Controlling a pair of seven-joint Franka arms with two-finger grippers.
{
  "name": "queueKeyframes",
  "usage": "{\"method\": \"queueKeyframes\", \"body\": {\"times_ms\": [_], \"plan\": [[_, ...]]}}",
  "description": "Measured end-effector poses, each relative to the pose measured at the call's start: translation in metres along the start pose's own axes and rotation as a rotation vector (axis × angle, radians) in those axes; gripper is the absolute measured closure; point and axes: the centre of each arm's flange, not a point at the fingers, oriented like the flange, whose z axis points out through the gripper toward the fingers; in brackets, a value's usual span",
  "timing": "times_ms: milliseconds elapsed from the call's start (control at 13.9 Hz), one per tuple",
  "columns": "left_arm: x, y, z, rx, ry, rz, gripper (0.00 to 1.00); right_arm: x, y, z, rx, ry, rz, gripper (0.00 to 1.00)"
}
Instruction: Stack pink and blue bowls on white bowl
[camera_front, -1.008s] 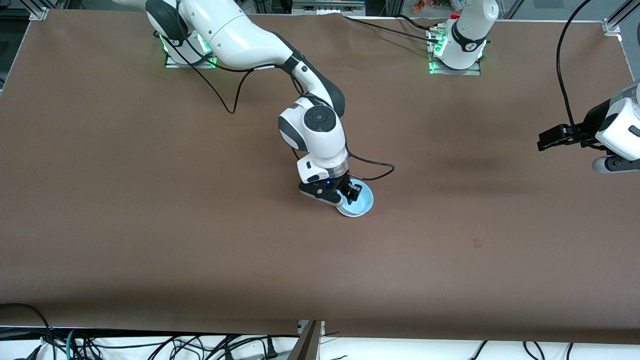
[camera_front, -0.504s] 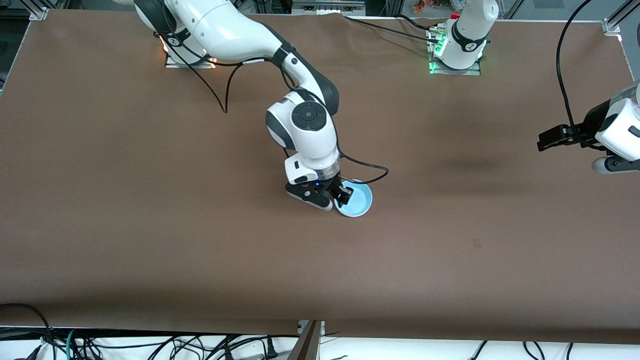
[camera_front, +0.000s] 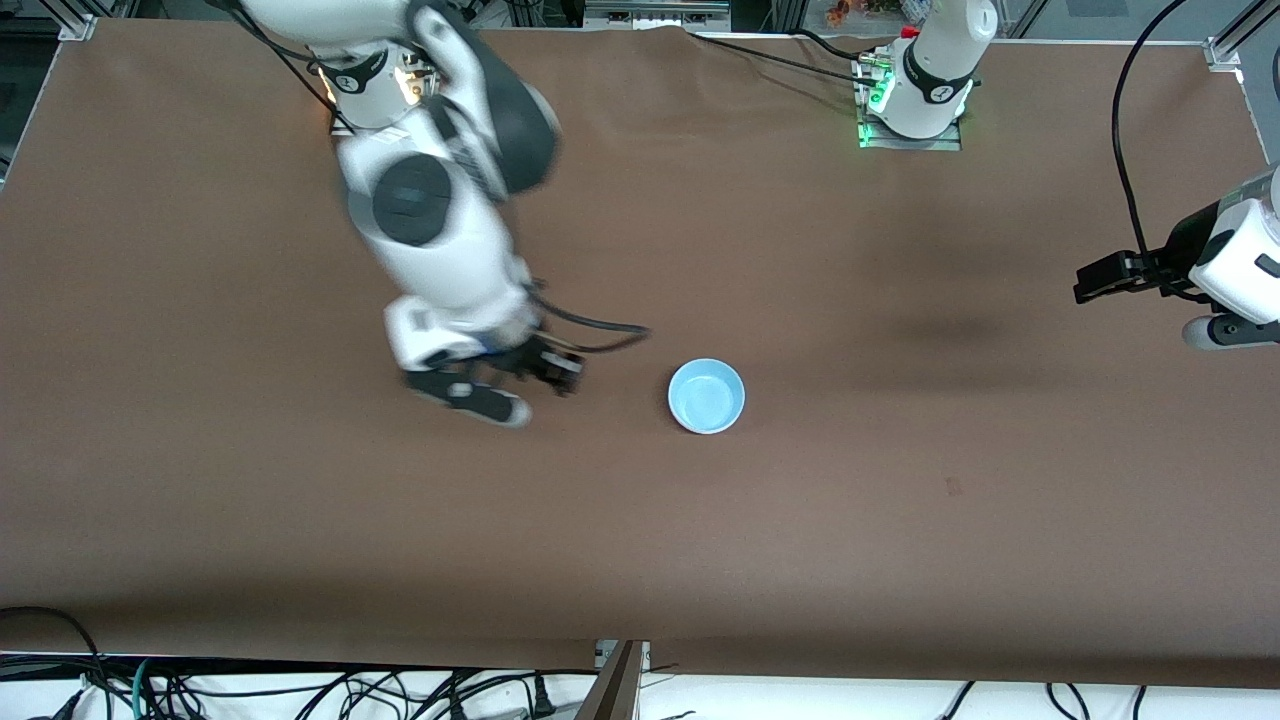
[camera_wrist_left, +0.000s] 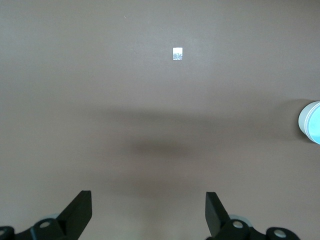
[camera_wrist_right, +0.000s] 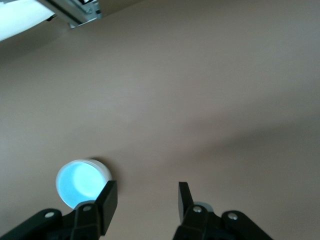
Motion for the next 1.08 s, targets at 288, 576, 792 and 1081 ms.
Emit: {"method": "queueKeyframes", "body": {"times_ms": [288,576,792,1081], "plan": [[0.0,-0.001,0.0,0.0,0.0,-0.001,0.0,0.05,0.135,-0.089,-0.032,-0.065,-0.11,0.27],[0.001,-0.003,0.0,-0.014,-0.002,-0.007,0.0,0.063,0.213,-0.12,-0.095,-0.107,-0.148,0.21],[0.001,-0.004,0.0,-0.014,-0.002,-0.008,0.0,0.07,0.273,-0.119,-0.111,-0.126,-0.123,0.21],[0.001,-0.004,0.001,-0.015,-0.003,-0.008,0.0,0.051,0.337,-0.097,-0.072,-0.086,-0.095,0.2]]}}
